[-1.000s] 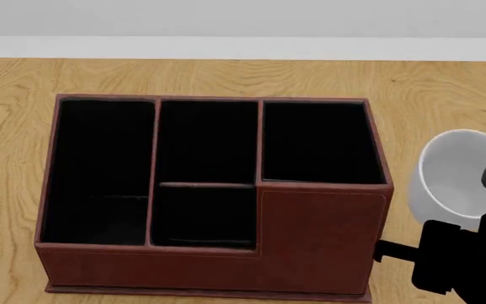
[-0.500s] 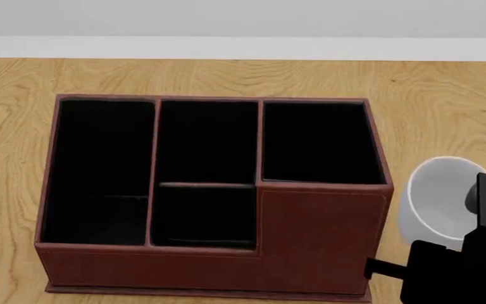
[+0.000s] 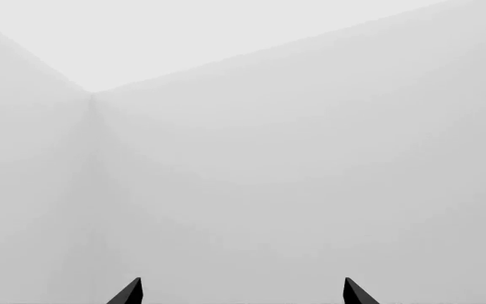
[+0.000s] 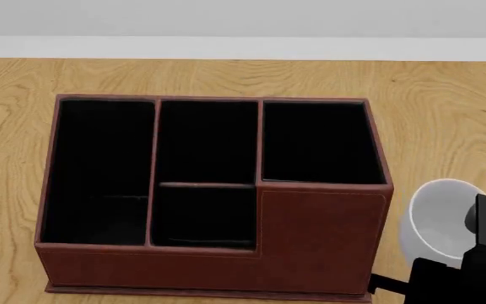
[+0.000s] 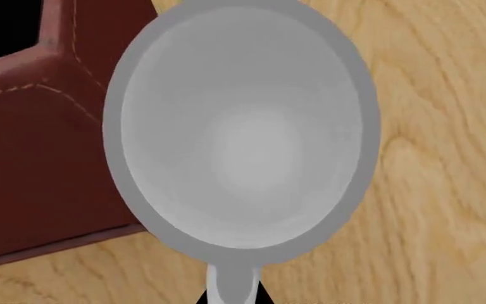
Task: Pick up the white mug and place it to the right of the caddy.
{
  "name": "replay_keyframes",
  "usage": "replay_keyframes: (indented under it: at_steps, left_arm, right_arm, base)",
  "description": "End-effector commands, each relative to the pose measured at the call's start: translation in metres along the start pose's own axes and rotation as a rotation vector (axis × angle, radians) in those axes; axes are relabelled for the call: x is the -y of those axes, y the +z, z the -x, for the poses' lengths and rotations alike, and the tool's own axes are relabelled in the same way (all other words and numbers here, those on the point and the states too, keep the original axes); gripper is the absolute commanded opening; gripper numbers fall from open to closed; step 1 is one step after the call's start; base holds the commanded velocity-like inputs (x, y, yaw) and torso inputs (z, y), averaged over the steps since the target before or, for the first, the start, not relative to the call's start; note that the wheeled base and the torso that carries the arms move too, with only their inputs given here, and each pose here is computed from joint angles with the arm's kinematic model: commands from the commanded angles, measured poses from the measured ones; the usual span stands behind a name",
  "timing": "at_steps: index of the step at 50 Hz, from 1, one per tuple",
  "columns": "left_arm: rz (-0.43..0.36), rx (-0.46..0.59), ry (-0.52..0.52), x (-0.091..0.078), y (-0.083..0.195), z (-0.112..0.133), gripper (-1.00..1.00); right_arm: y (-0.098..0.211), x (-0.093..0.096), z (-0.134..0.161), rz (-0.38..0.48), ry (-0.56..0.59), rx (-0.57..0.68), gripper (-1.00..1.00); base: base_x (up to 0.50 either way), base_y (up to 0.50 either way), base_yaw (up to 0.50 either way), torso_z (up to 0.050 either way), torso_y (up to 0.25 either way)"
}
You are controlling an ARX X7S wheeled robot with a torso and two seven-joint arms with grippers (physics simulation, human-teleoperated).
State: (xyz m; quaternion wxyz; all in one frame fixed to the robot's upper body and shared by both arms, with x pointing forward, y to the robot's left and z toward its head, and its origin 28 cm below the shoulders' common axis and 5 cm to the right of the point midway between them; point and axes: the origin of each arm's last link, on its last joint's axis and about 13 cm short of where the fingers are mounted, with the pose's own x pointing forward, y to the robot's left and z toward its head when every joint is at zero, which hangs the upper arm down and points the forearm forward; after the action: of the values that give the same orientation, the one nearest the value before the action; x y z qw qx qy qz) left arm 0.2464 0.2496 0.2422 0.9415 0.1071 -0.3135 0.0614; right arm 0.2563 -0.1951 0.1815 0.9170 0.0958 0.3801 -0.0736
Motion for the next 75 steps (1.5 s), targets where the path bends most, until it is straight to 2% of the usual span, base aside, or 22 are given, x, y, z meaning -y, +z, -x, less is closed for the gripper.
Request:
replay_keyframes:
  at_steps: [1, 31, 75]
  left_arm:
    - [-0.001, -0.004, 0.002, 0.0, -0.001, 0.0, 1.0]
    - [-0.001, -0.02, 0.002, 0.003, -0.01, -0.001, 1.0]
    - [-0.006, -0.026, 0.007, 0.0, -0.012, -0.001, 1.0]
  right_arm:
    - [0.002, 0.003, -0.007, 0.009, -0.005, 0.01, -1.0]
    - [-0.005, 0.002, -0.026, 0.009, -0.018, -0.043, -1.0]
    - [-0.006, -0.009, -0.048, 0.035, -0.016, -0.091, -1.0]
  base:
    - [0.0, 0.0, 0.0, 0.0, 0.0]
    - [0.0, 0.0, 0.0, 0.0, 0.001]
    - [0.0, 0.0, 0.0, 0.0, 0.0]
